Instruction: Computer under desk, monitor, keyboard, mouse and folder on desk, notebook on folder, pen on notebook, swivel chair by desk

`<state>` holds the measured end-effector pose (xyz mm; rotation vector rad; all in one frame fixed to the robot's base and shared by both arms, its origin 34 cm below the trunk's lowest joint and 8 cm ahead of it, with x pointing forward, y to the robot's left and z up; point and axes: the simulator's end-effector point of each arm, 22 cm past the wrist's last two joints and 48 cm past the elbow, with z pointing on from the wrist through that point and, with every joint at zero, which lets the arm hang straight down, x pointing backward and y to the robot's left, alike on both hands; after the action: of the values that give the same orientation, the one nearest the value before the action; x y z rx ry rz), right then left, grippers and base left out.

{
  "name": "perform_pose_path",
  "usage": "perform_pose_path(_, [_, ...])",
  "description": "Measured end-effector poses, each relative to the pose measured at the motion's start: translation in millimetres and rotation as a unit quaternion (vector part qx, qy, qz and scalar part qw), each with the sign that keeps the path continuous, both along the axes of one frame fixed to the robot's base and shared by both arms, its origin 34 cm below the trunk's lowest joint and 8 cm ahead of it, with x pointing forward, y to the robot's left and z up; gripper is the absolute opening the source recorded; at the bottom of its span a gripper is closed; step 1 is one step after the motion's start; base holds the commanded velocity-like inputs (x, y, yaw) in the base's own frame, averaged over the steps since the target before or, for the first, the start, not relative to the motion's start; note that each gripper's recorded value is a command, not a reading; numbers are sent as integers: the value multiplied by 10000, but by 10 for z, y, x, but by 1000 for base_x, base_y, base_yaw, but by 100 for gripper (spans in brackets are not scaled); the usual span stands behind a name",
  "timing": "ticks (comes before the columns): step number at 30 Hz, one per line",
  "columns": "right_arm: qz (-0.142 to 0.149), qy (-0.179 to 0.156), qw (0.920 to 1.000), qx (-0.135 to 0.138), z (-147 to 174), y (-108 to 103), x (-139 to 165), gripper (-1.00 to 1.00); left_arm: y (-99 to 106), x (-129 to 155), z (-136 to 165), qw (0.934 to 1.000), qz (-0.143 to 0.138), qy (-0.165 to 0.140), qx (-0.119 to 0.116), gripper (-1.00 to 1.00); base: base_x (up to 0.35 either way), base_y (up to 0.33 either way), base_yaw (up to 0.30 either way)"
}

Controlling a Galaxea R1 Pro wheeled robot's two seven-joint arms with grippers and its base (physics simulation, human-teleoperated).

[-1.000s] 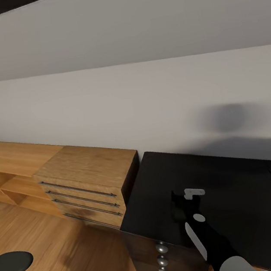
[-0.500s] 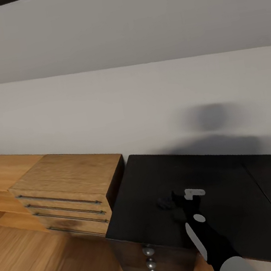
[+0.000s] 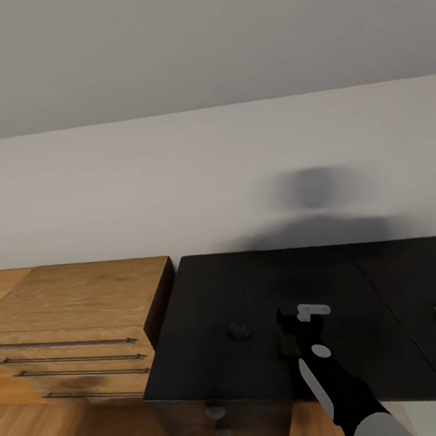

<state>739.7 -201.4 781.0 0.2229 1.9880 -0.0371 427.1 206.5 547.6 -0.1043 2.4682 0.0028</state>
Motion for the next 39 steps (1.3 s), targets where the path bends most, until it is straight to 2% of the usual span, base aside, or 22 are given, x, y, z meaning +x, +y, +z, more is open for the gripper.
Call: perform_pose_path(39, [0, 0, 10000, -4, -1, -5, -1, 100, -5, 0, 1, 10000, -9, -2, -7, 100, 0, 0, -266])
